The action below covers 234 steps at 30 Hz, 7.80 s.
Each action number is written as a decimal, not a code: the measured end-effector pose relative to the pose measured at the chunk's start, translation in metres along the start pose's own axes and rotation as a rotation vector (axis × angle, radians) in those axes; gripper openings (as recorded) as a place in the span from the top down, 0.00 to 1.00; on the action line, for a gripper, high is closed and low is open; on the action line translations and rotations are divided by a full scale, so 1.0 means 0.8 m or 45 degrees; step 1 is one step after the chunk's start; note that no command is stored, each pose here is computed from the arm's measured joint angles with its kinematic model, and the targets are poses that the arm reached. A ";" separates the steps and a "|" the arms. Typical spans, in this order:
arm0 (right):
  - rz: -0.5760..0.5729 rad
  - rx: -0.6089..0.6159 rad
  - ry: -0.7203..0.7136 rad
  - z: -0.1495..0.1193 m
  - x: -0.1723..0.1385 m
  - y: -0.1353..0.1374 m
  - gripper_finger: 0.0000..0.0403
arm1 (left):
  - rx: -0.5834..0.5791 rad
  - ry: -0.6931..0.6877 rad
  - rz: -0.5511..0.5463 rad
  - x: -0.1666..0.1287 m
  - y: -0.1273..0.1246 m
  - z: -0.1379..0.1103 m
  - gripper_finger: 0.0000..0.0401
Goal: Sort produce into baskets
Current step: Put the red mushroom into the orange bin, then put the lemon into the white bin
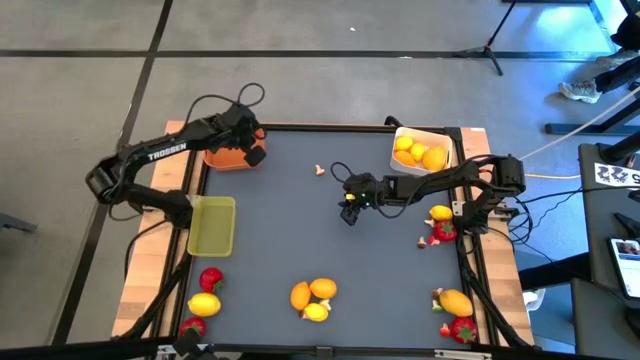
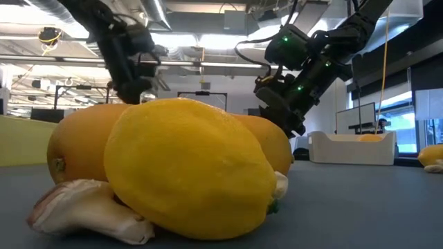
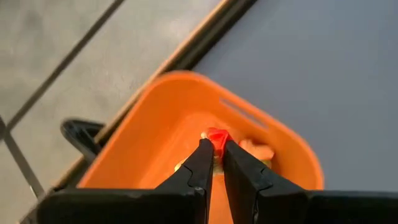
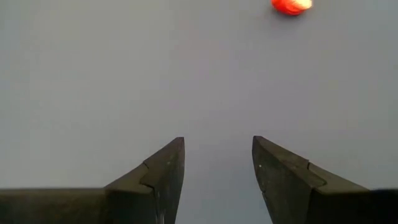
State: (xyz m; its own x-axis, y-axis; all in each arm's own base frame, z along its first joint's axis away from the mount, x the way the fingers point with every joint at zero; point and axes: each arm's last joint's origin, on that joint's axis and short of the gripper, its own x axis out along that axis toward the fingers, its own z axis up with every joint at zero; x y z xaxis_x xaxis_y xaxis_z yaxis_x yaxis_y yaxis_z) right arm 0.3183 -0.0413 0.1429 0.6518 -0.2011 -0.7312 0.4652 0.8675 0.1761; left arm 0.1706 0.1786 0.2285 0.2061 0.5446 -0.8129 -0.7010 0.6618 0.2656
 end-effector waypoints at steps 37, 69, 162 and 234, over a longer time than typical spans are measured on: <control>0.037 0.005 -0.039 0.006 0.000 0.000 0.28 | 0.057 -0.394 -0.484 -0.009 -0.073 0.047 0.50; 0.068 -0.064 -0.067 0.008 0.000 0.002 0.33 | -0.272 -0.217 -0.608 0.153 -0.182 0.074 0.50; 0.184 -0.263 -0.108 0.018 -0.016 0.007 0.33 | -0.114 -0.254 -0.465 -0.046 -0.065 -0.029 0.57; -0.548 -0.155 1.577 -0.088 -0.119 -0.072 0.33 | 0.399 -0.343 -0.773 -0.037 -0.232 -0.046 0.57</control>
State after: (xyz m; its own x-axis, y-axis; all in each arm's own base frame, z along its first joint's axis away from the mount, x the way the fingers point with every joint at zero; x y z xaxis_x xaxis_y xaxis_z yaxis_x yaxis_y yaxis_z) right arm 0.1873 -0.0404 0.1560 -0.5411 0.0210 -0.8407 0.3975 0.8874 -0.2337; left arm 0.2694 0.0210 0.1845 0.6851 0.1167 -0.7191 -0.1904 0.9815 -0.0222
